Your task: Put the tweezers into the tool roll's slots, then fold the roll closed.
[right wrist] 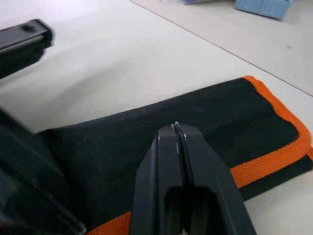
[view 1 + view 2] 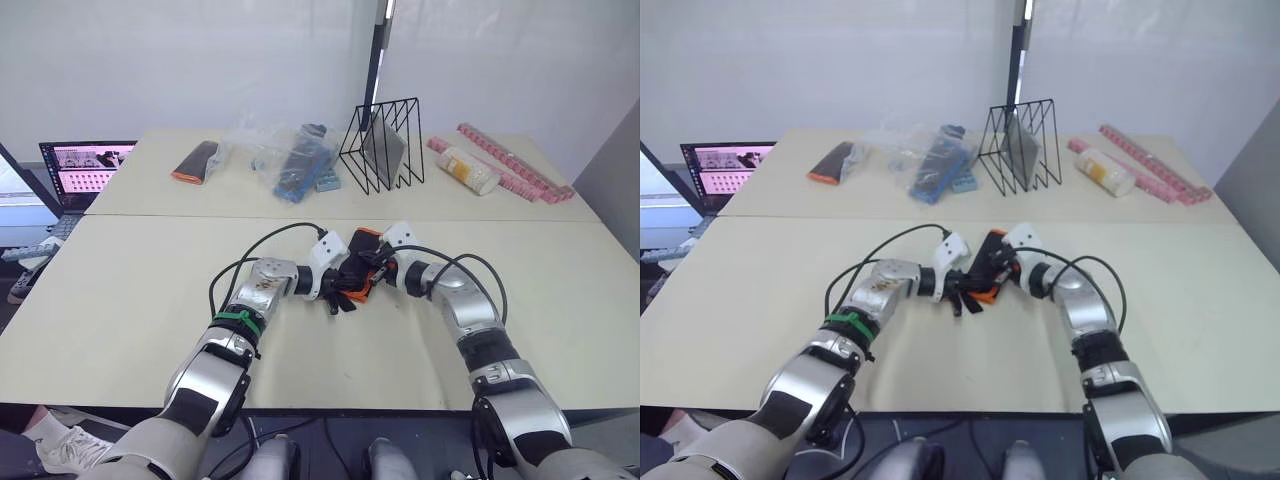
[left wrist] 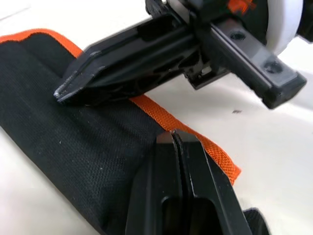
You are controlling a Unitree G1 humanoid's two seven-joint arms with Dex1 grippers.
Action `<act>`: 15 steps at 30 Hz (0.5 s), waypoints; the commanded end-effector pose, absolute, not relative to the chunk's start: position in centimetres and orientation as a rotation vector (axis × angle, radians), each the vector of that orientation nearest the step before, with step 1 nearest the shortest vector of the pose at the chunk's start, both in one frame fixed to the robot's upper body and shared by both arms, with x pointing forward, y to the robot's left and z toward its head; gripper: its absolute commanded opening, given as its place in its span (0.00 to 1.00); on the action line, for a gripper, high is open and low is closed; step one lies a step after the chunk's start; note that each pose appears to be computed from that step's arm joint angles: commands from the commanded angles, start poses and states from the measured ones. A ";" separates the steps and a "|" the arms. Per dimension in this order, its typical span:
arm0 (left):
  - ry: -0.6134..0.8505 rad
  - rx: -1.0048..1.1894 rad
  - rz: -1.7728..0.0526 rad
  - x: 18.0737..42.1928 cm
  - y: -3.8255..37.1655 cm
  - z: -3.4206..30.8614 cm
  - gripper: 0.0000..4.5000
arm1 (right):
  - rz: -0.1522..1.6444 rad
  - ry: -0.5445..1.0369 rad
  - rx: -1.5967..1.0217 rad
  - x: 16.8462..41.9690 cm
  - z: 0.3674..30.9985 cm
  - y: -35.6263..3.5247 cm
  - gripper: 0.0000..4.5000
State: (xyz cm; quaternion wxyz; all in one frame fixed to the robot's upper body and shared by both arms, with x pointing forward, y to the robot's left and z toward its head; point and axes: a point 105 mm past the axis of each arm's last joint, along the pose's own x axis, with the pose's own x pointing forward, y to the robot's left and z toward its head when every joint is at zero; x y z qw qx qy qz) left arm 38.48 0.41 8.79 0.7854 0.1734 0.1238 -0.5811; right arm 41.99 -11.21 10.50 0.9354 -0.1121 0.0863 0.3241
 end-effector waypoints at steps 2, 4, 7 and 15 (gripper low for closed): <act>0.588 0.525 -1.198 36.7 5.0 0.8 0.01 | 0.526 0.318 -0.135 42.8 7.3 -12.7 0.00; 0.608 0.479 -1.218 36.2 5.0 0.4 0.01 | 0.488 0.357 -0.104 43.4 6.8 -12.6 0.00; 0.601 0.398 -1.233 35.9 4.6 0.6 0.01 | 0.438 0.381 -0.131 44.1 6.7 -12.7 0.00; 0.457 0.290 -1.177 37.2 4.4 2.9 0.01 | 0.326 0.260 -0.141 45.8 9.2 -13.6 0.00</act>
